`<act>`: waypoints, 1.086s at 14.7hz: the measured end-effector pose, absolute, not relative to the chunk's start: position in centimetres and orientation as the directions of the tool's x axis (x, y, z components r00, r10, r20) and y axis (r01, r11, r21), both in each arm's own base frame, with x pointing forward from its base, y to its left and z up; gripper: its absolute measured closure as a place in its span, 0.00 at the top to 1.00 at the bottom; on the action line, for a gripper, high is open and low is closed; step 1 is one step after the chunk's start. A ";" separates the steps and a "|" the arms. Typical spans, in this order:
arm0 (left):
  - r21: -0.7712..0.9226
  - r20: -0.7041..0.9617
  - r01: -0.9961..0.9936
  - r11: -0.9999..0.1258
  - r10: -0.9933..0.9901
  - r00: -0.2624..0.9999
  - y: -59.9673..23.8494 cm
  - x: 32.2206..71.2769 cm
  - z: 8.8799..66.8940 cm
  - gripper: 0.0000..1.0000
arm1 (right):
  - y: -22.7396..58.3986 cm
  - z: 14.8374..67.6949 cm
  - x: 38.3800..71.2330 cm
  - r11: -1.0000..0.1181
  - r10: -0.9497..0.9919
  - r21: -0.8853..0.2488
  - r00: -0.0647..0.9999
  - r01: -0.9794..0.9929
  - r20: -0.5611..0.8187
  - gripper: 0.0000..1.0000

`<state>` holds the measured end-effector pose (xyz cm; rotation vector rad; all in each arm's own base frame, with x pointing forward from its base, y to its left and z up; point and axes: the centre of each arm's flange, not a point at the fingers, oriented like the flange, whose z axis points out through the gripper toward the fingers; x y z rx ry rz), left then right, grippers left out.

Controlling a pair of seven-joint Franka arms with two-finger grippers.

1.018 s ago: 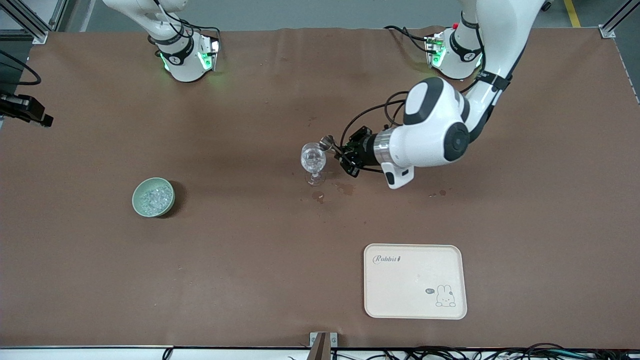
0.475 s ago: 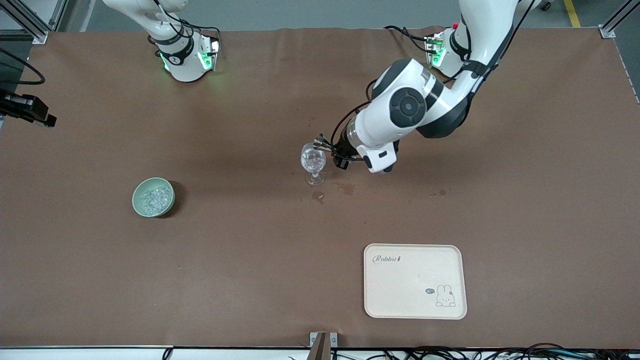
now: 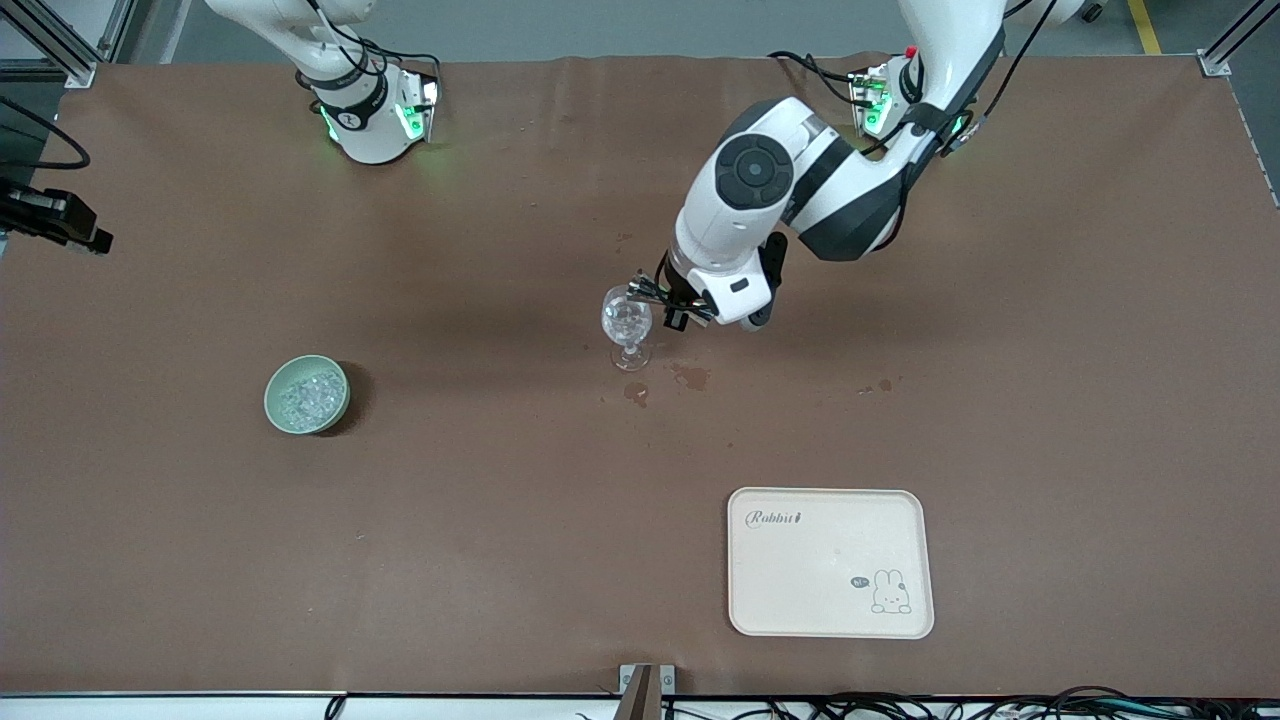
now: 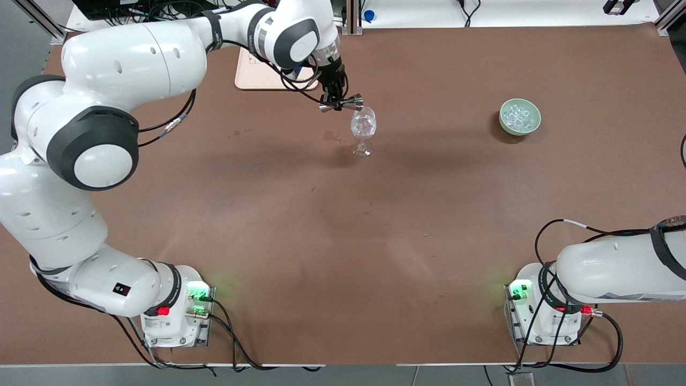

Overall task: Pour wine and add ice with both arms
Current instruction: 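Tilt the jigger over the glass rim to pour with the left gripper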

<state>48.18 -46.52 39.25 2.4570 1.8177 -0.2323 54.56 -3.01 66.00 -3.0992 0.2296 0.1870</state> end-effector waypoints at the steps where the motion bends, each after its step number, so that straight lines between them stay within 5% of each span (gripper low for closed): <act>1: -0.019 -0.148 0.955 -0.297 0.945 0.291 -46.8 47.9 39.2 0.21 | -3.0 66.0 54.6 -0.989 -0.145 -0.019 0.982 -0.148 -0.122 0.28; 11: 0.091 0.030 0.946 -0.312 0.950 0.311 -49.4 45.3 39.0 0.21 | -2.9 66.0 54.6 -0.989 -0.144 -0.020 0.982 -0.147 -0.122 0.28; 16: 0.059 -0.010 0.964 -0.261 0.965 0.262 -48.7 46.3 38.7 0.21 | -2.9 66.0 54.6 -0.989 -0.143 -0.021 0.982 -0.147 -0.122 0.28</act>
